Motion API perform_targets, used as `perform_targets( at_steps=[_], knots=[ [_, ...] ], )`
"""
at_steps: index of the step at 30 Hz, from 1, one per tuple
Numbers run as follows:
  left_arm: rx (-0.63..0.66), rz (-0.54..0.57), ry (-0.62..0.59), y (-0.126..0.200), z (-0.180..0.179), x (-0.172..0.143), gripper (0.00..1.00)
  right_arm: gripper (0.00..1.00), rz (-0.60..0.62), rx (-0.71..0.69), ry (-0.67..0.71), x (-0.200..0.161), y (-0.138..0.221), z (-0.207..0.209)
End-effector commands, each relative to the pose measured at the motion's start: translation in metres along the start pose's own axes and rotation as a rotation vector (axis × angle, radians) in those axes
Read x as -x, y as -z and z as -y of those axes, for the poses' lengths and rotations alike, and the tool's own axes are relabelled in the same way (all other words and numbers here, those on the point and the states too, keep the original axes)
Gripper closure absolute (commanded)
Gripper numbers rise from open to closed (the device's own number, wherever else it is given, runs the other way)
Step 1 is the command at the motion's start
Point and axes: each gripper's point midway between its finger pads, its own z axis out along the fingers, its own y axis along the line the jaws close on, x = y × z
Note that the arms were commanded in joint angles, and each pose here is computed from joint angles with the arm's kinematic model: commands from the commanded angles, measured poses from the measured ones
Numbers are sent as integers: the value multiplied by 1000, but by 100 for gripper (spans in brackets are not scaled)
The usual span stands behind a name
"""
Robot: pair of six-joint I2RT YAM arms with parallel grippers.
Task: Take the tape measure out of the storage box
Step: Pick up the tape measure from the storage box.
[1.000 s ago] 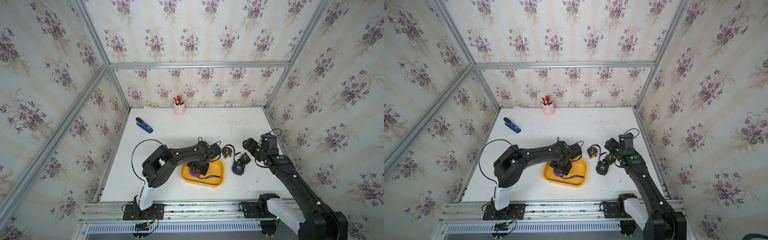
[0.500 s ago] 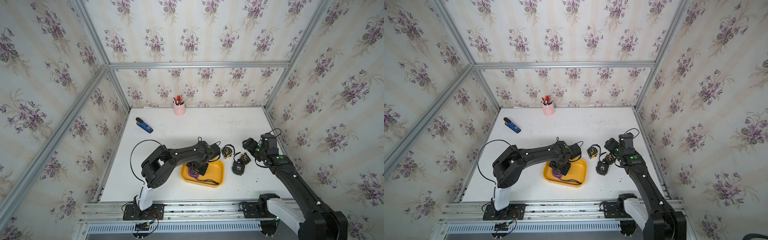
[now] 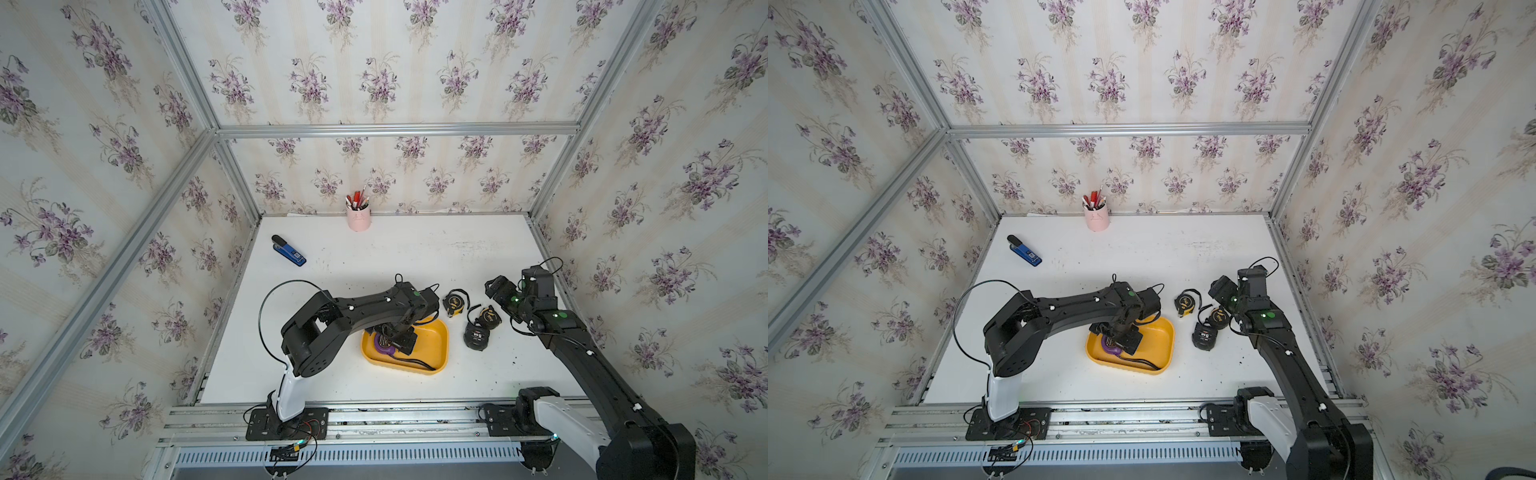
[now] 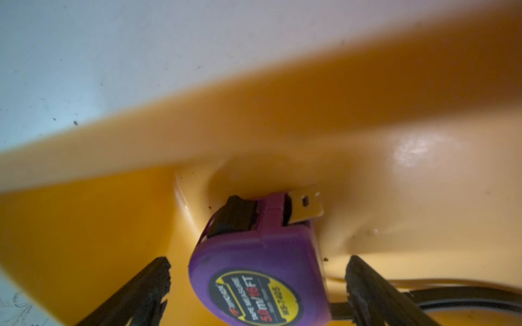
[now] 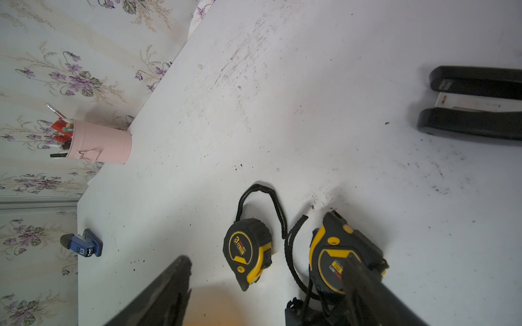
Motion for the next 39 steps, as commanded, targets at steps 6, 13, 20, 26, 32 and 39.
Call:
perform_targets(
  at_steps=[6, 13, 20, 26, 32, 39],
  knots=[
    [-29, -74, 35, -4, 4, -18, 12, 14, 21, 5, 14, 5, 1, -2],
    [-27, -84, 40, -8, 4, -19, 31, 14, 27, 4, 10, 7, 2, -2],
    [-27, -50, 41, 2, 2, -14, 63, 14, 23, 1, 18, 6, 4, -2],
    [-54, 19, 38, 38, 1, -3, 74, 14, 30, 13, 29, 6, 12, -3],
    [-93, 95, 54, 75, 1, 12, 79, 14, 26, 30, 33, 2, 16, -4],
    [-130, 235, 75, 129, -1, 43, 80, 14, 36, 161, 76, 0, 28, -25]
  ],
)
